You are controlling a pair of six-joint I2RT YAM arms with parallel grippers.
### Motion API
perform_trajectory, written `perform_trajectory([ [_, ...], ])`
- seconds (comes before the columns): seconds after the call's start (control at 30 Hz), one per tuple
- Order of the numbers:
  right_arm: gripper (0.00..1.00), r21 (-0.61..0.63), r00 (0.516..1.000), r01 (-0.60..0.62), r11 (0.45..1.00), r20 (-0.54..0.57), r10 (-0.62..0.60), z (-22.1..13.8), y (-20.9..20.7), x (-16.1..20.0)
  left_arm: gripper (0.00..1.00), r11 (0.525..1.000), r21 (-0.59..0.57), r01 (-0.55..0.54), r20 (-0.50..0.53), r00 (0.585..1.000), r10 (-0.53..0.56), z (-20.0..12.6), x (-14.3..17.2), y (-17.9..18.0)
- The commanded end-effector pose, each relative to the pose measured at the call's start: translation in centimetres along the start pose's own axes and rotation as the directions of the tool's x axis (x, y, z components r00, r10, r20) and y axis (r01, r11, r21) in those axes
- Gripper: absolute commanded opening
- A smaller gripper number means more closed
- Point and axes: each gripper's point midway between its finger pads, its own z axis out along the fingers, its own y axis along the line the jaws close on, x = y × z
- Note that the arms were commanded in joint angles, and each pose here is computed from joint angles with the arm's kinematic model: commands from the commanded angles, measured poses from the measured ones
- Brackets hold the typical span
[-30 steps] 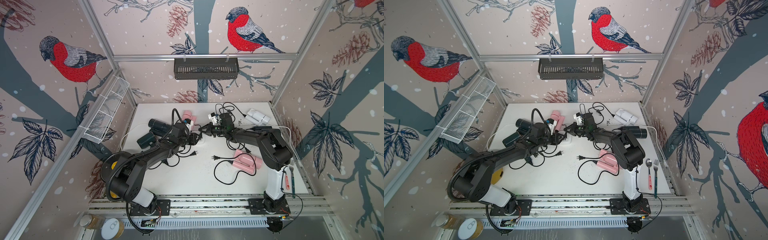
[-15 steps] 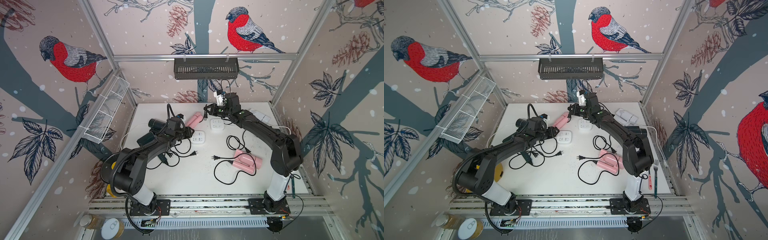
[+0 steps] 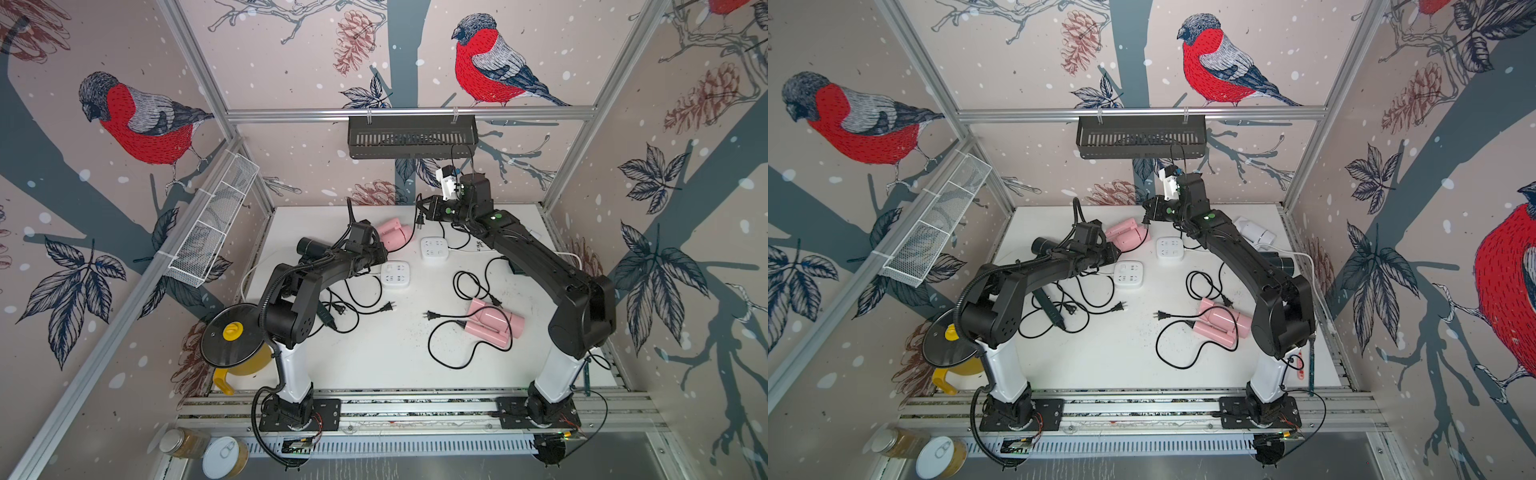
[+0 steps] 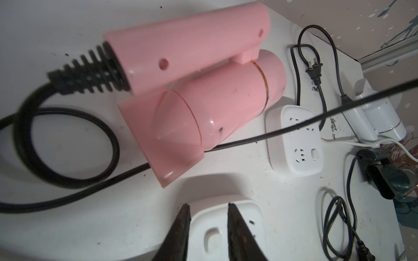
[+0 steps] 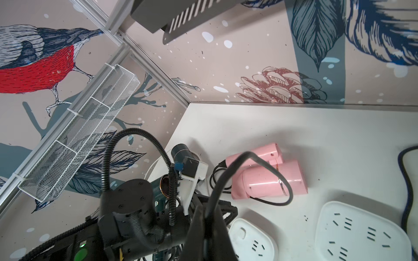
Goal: Charge the blow dryers
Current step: Adjust the socket at the center of the board.
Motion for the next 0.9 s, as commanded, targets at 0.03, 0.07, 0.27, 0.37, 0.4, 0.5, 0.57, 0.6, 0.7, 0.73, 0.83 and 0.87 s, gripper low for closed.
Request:
perform_trajectory([
  [0.03,0.01,-0.038,0.997,0.076,0.996,0.035,-0.075,-1.2,1.9,-1.4,0.32,1.0,-0.015,0.003,0.018,1.0,-0.003,1.0,-1.3,0.5],
  [0.07,0.01,-0.039,0.996,0.086,0.996,0.041,-0.085,-1.4,2.2,-1.6,0.32,1.0,-0.004,0.005,0.02,1.0,-0.005,1.3,-1.5,0.4],
  [0.27,0.01,-0.024,0.984,0.175,0.984,0.04,-0.174,-2.2,3.4,-0.4,0.31,0.999,0.049,0.022,0.042,0.999,-0.024,1.5,-3.0,0.0],
  [0.37,0.01,-0.002,0.974,0.226,0.974,0.027,-0.226,-2.5,2.9,1.6,0.31,0.994,0.107,0.02,0.067,0.997,-0.027,-0.7,-3.7,-1.4],
  [0.4,0.01,-0.001,0.971,0.238,0.971,0.026,-0.238,-2.7,2.7,2.3,0.3,0.992,0.126,0.022,0.07,0.997,-0.031,-1.8,-3.8,-1.9],
  [0.5,0.01,-0.02,0.965,0.262,0.965,0.007,-0.262,-2.9,1.9,4.6,0.3,0.973,0.23,0.002,0.065,0.998,-0.018,-4.5,-3.4,-4.1],
  [0.57,0.01,-0.029,0.965,0.262,0.965,-0.008,-0.262,-2.8,1.5,5.9,0.3,0.958,0.287,0.0,0.043,0.999,-0.013,-6.1,-2.4,-5.1],
  [0.6,0.01,-0.04,0.965,0.259,0.965,-0.021,-0.26,-2.8,1.3,6.7,0.3,0.947,0.32,0.0,0.03,0.999,-0.01,-6.9,-1.6,-5.6],
  [0.7,0.01,-0.061,0.967,0.251,0.966,-0.034,-0.253,-2.8,1.0,8.4,0.3,0.916,0.402,-0.002,0.007,1.0,-0.001,-9.0,0.8,-6.3],
  [0.73,0.01,-0.063,0.968,0.246,0.967,-0.035,-0.248,-2.8,0.9,8.9,0.3,0.907,0.421,-0.003,0.003,1.0,0.002,-9.6,1.5,-6.4],
  [0.83,0.01,-0.087,0.971,0.231,0.969,-0.035,-0.235,-2.7,1.1,10.7,0.3,0.865,0.502,-0.016,0.002,1.0,0.017,-11.7,3.6,-7.1],
  [0.87,0.01,-0.096,0.972,0.229,0.969,-0.039,-0.233,-2.5,1.3,11.3,0.3,0.852,0.524,-0.028,0.011,1.0,0.026,-12.4,4.2,-7.2],
])
